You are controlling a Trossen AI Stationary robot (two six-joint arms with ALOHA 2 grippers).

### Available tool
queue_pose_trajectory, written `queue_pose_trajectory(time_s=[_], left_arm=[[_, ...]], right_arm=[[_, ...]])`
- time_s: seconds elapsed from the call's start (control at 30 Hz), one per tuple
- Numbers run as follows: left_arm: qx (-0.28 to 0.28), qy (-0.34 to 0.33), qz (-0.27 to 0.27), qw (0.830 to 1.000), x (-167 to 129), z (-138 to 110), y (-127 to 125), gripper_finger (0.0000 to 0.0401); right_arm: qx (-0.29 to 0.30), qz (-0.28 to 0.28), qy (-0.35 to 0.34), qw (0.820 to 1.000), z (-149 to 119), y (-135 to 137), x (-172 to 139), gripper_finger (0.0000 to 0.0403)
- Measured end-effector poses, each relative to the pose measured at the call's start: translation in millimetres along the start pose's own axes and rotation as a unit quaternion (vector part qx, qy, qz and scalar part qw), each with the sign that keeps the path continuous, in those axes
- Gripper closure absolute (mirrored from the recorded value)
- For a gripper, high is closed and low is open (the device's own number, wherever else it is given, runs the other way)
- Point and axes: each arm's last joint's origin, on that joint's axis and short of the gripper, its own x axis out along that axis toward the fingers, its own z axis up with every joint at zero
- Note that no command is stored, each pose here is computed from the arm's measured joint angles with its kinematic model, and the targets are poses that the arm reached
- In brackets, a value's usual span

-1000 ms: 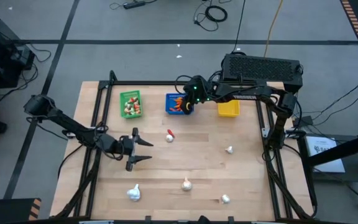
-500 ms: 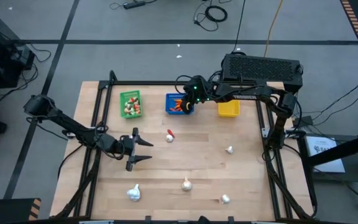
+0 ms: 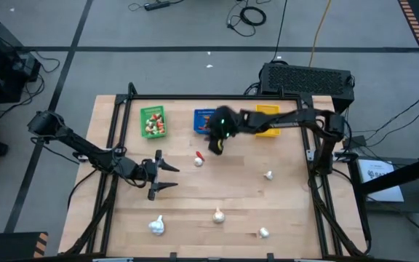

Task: Sort produce into baskets
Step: Put the orange chili pepper into the blue bin

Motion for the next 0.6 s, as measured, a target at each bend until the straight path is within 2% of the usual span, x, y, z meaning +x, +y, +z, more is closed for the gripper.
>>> queue_pose_trajectory(time_s=[0.07, 0.2, 0.3, 0.4, 0.6], left_arm=[[0.000, 0.000, 0.000, 1.000, 0, 0, 0, 0.0153], [-0.013, 0.000, 0.000, 1.000, 0, 0, 0, 0.0153], [-0.014, -0.002, 0.000, 1.000, 0, 0, 0, 0.0153], [-0.014, -0.004, 0.000, 1.000, 0, 1, 0, 0.0153], [-0.016, -0.011, 0.000, 1.000, 0, 2, 0, 0.0153]], right_arm=[[-0.010, -0.022, 0.000, 1.000, -4, 19, 7, 0.0293], [0.021, -0.119, -0.007, 0.993, -15, 49, 19, 0.0291], [0.039, -0.149, -0.016, 0.988, -24, 67, 27, 0.0291], [0.073, -0.167, -0.019, 0.983, -36, 76, 42, 0.0291], [0.120, -0.153, -0.046, 0.980, -46, 78, 67, 0.0291]])
